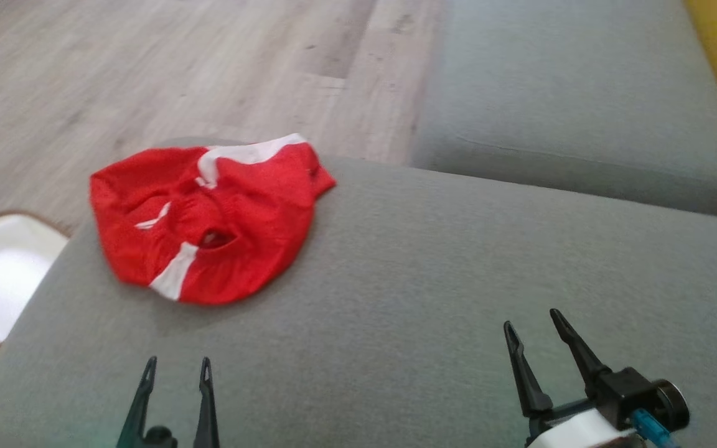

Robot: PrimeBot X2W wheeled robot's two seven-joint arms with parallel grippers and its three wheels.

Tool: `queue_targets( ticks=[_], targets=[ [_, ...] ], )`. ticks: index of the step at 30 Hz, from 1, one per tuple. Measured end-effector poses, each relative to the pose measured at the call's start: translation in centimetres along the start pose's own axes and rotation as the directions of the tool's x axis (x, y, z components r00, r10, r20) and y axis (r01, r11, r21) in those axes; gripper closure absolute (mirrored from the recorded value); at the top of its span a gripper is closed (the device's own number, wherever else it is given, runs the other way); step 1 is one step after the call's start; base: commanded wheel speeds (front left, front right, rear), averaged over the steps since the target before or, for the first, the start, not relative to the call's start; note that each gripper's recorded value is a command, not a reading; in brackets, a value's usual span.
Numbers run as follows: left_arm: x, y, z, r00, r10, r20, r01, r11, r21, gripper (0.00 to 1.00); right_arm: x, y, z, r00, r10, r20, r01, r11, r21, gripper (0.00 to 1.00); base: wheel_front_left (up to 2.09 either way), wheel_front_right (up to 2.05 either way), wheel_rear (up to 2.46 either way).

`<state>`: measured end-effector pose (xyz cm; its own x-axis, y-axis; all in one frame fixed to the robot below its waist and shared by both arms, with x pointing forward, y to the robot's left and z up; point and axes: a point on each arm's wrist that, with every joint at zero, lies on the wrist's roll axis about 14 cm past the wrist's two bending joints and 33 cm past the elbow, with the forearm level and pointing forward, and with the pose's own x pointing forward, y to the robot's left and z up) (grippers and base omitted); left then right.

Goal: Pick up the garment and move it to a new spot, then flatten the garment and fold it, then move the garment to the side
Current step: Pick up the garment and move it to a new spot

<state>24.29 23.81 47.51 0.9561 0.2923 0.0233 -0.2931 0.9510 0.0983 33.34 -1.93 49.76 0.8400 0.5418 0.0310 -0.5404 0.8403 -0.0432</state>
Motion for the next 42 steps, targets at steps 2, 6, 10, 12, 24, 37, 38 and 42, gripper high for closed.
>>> queue_targets(
  ticks=[2,6,10,12,24,37,38,42],
  targets=[
    [-0.6,1.0,-0.3,0.999,0.033,-0.008,-0.033,0.999,0.001,0.00,0.5,0.7,0.0,1.000,0.027,-0.001,-0.027,1.000,0.004,0.00,0.00,0.00,0.00],
    [-1.3,3.1,-0.4,0.995,0.103,-0.012,-0.103,0.995,0.010,0.00,1.4,1.9,-0.2,0.997,0.074,-0.009,-0.074,0.997,0.006,0.00,0.00,0.00,0.00],
    [-1.4,4.2,0.2,0.989,0.145,0.002,-0.145,0.989,0.019,0.00,2.0,2.5,-0.9,0.994,0.102,-0.029,-0.102,0.995,0.014,0.00,0.00,0.00,0.00],
    [-1.0,4.5,1.2,0.987,0.161,0.028,-0.162,0.987,0.022,0.00,2.3,2.6,-1.5,0.993,0.110,-0.044,-0.110,0.994,0.011,0.00,0.00,0.00,0.00],
    [8.9,4.5,11.5,0.949,0.087,0.304,-0.136,0.981,0.142,0.00,4.9,0.1,-5.2,0.982,0.141,-0.126,-0.147,0.988,-0.040,0.00,0.00,0.00,0.00],
    [24.1,0.4,2.1,0.972,0.016,-0.233,0.014,0.992,0.129,0.00,8.6,-6.3,-10.2,0.972,0.145,-0.183,-0.165,0.981,-0.100,0.00,0.00,0.00,0.00],
    [24.6,0.2,0.8,0.957,0.022,-0.289,0.013,0.993,0.121,0.00,8.7,-6.6,-10.7,0.971,0.147,-0.189,-0.168,0.981,-0.100,0.00,0.00,0.00,0.00],
    [23.6,0.8,-5.3,0.858,0.077,-0.507,-0.026,0.994,0.107,0.00,8.7,-6.8,-12.1,0.964,0.159,-0.211,-0.180,0.980,-0.081,0.00,0.00,0.00,0.00]
  ],
)
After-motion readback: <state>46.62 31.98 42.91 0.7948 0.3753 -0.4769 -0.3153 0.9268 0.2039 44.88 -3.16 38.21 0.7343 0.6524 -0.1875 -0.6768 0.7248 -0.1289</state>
